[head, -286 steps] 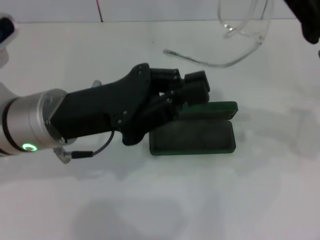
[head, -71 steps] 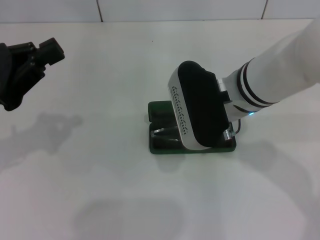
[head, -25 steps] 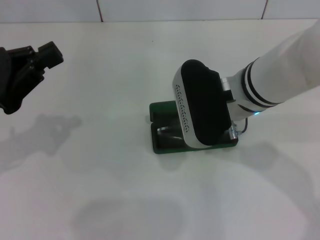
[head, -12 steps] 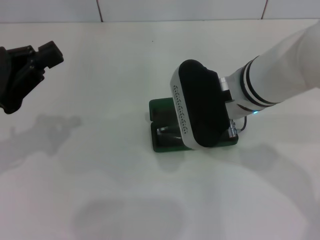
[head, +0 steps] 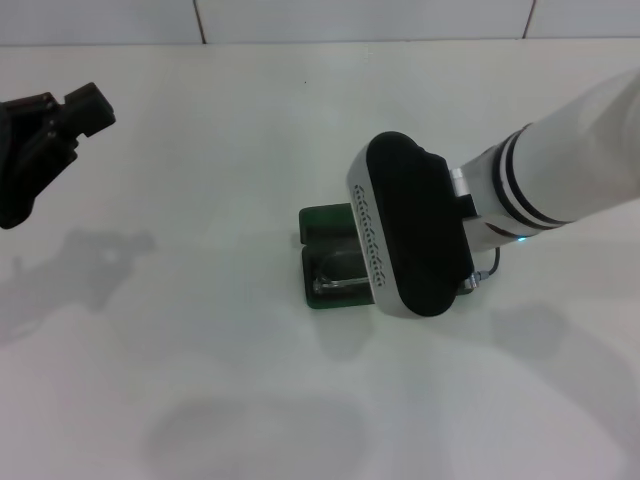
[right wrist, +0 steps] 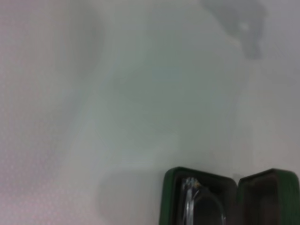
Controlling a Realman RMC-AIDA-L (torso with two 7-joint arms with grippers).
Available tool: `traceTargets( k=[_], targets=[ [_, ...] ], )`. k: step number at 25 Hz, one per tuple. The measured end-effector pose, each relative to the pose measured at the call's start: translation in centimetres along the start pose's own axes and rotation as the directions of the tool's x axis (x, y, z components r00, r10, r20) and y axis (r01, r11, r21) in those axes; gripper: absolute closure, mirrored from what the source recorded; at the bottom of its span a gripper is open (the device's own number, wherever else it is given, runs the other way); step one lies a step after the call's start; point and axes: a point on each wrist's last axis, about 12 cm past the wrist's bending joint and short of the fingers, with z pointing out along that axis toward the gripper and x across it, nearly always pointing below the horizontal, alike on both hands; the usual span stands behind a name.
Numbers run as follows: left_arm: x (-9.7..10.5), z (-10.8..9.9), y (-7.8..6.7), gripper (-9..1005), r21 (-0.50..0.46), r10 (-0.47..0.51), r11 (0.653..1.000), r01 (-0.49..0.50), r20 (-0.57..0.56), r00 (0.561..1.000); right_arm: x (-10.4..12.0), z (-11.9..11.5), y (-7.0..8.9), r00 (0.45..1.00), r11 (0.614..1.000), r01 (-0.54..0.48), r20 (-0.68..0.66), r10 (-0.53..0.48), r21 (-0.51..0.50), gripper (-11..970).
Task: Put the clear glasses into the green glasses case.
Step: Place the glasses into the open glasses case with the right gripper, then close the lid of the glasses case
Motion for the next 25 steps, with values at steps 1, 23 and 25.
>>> traceTargets(
  k=[1, 23, 25],
  targets=[
    [0.0, 0.0, 0.0, 941, 0.0, 0.0, 1.0, 0.0, 0.001, 1.0, 0.0, -0.1, 0.1, 1.0, 1.0, 0.0, 0.001, 0.0, -0.001, 779],
    [-0.4, -0.1, -0.1, 938, 0.018, 0.0, 1.0, 0.0, -0.007, 1.0, 7.3, -9.8, 1.0, 0.833, 0.867, -0.498, 0.282, 0.476, 0.005, 785],
    [-0.4, 0.2, 0.0, 938, 0.026, 0.001, 1.0, -0.001, -0.007, 1.0, 8.1, -9.2, 1.7, 0.82, 0.852, -0.522, 0.255, 0.513, -0.035, 786]
  ],
)
